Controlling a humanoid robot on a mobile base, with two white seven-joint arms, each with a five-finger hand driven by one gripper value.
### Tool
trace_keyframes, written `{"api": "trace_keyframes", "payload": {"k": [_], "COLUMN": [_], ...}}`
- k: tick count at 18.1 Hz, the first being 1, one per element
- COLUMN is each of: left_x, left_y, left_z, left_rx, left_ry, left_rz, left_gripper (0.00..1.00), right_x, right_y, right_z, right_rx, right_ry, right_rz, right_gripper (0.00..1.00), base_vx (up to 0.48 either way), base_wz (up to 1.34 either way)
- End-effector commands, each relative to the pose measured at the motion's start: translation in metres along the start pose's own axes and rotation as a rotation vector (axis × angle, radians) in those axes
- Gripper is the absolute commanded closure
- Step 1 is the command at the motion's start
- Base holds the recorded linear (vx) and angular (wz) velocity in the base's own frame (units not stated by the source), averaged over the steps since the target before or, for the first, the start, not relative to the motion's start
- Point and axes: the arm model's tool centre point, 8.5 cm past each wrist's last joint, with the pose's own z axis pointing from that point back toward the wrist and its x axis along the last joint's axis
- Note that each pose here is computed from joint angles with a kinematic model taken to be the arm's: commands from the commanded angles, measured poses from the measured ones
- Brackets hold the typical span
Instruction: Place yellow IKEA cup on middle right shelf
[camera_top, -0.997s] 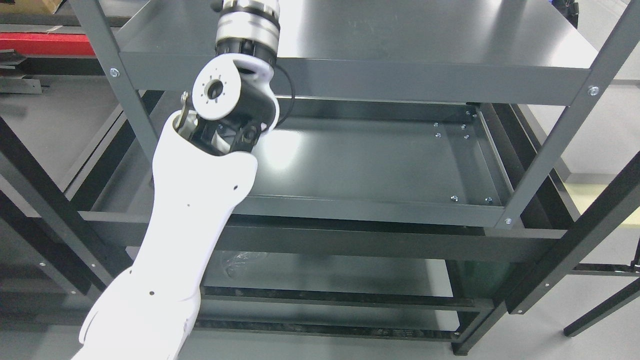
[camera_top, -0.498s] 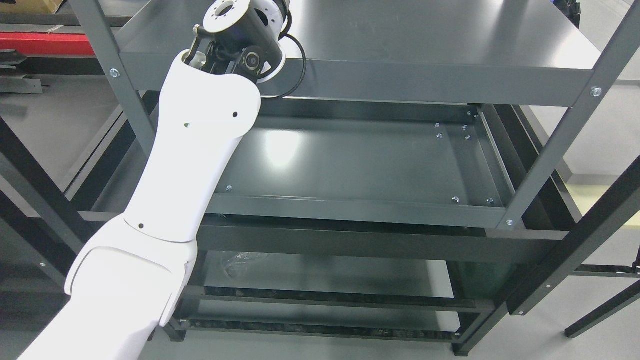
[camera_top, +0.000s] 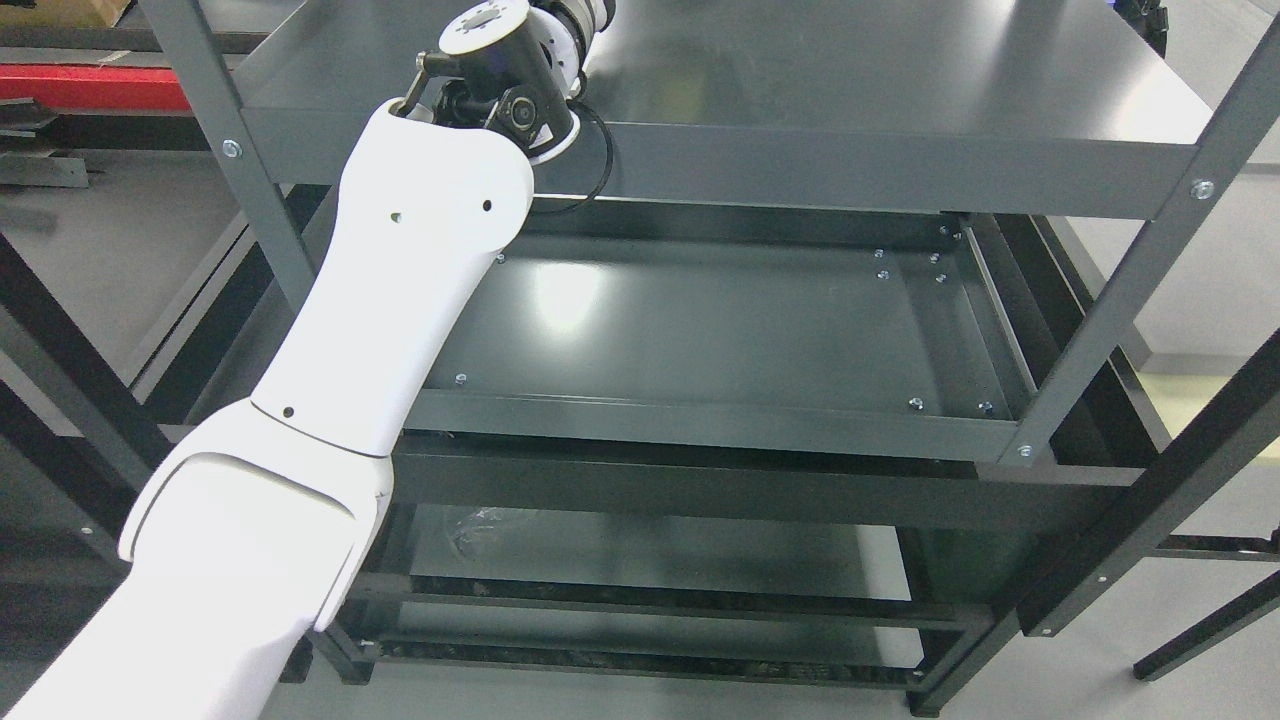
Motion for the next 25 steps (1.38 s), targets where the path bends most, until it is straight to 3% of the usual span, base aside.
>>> {"api": "trace_keyframes", "payload": {"k": [1, 4, 9, 19, 25], "left_x": [-0.032, -0.026, -0.018, 0.012, 0.019], "left_y": [0.029, 0.017, 0.005, -0.013, -0.014], "left_z": [-0.016, -0.012, -0.007, 0.007, 0.01], "left_rx": [0.095, 0.068, 0.05, 0.036, 0.039], "left_ry": [0.103, 0.08, 0.025, -0.117, -0.123], "left_rz": [-0.08, -0.107, -0.178, -0.261, -0.258], "left_gripper": [0.33, 0.15, 0.02, 0.01, 0.01], "right_x": [-0.007, -0.007, -0.007, -0.007, -0.007], "right_y": [-0.028, -0.028, -0.028, -0.028, -0.028], "right_z": [0.003, 0.003, 0.003, 0.003, 0.003], "right_rx": [-0.227, -0.227, -0.227, -0.227, -0.227], "right_ry": [0.011, 0.012, 0.011, 0.011, 0.011], "right_rz": [-0.005, -0.005, -0.005, -0.005, -0.005], "right_gripper": [0.01, 0.0, 0.01, 0.01, 0.01], "base_vx": [0.01, 0.003, 0.0, -0.011, -0.058], "base_wz": [0.0, 0.0, 0.0, 0.0, 0.0]}}
